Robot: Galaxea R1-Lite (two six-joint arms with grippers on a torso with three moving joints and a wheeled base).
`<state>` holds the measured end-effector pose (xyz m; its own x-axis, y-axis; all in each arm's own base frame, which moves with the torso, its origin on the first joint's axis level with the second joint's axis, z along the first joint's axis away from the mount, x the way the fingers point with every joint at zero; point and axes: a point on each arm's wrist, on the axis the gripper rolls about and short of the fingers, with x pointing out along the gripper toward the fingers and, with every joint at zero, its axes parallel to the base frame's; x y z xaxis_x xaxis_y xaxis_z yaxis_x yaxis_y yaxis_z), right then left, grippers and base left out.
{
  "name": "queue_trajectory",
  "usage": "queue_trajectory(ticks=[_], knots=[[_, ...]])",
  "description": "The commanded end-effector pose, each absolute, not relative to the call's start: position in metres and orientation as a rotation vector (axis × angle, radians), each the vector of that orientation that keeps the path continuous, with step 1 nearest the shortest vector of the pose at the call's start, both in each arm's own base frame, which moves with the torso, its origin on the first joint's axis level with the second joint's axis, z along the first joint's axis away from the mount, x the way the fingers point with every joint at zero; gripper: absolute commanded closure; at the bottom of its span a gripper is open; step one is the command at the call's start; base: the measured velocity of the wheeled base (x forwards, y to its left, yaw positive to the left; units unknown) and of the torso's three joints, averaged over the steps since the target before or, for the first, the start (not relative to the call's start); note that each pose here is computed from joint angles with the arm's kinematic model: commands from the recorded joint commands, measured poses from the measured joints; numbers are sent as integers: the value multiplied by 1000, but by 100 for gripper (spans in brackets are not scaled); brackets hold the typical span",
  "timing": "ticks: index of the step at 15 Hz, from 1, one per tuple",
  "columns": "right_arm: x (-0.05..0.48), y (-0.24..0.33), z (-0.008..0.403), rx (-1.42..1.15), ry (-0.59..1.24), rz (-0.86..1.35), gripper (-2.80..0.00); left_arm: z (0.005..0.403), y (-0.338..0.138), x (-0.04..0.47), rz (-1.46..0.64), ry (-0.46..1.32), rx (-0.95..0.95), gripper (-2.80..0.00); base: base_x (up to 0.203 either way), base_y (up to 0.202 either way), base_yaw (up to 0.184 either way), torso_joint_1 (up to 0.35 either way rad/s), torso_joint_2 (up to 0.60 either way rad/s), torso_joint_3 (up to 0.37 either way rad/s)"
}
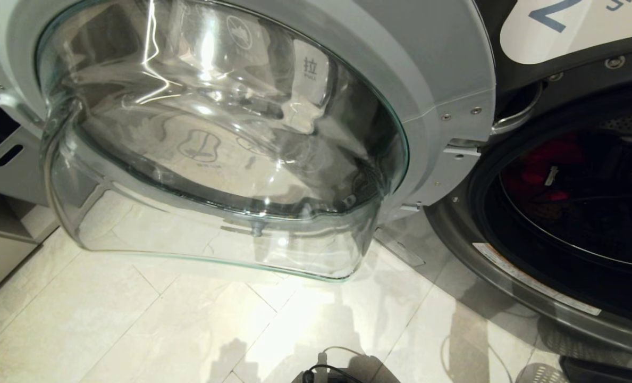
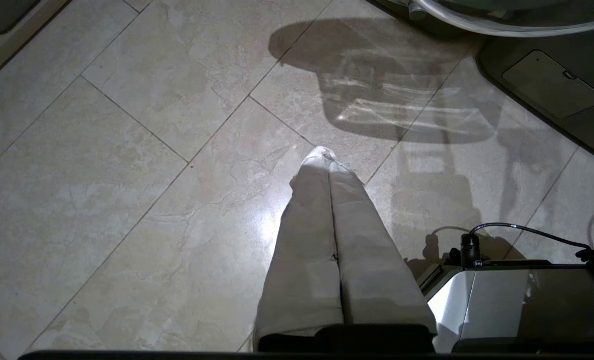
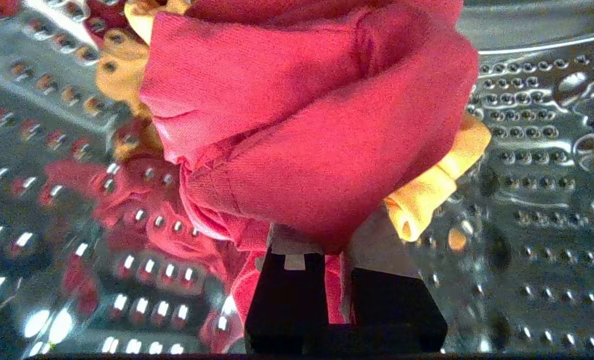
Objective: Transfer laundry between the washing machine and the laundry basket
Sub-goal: Pick a cloth and place it into the basket
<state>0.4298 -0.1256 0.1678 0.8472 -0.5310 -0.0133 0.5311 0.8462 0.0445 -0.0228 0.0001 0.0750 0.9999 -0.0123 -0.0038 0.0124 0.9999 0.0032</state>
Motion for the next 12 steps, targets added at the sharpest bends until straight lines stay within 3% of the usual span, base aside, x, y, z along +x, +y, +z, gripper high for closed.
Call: queue_trajectory(ticks=[1, 12], knots=[[416, -116, 174, 46, -15, -542, 0, 75, 0, -23, -12, 5, 3, 0, 0, 0, 0, 0, 0, 0], [356, -81, 183, 38, -12, -398, 0, 75, 0, -23, -12, 5, 3, 0, 0, 0, 0, 0, 0, 0]])
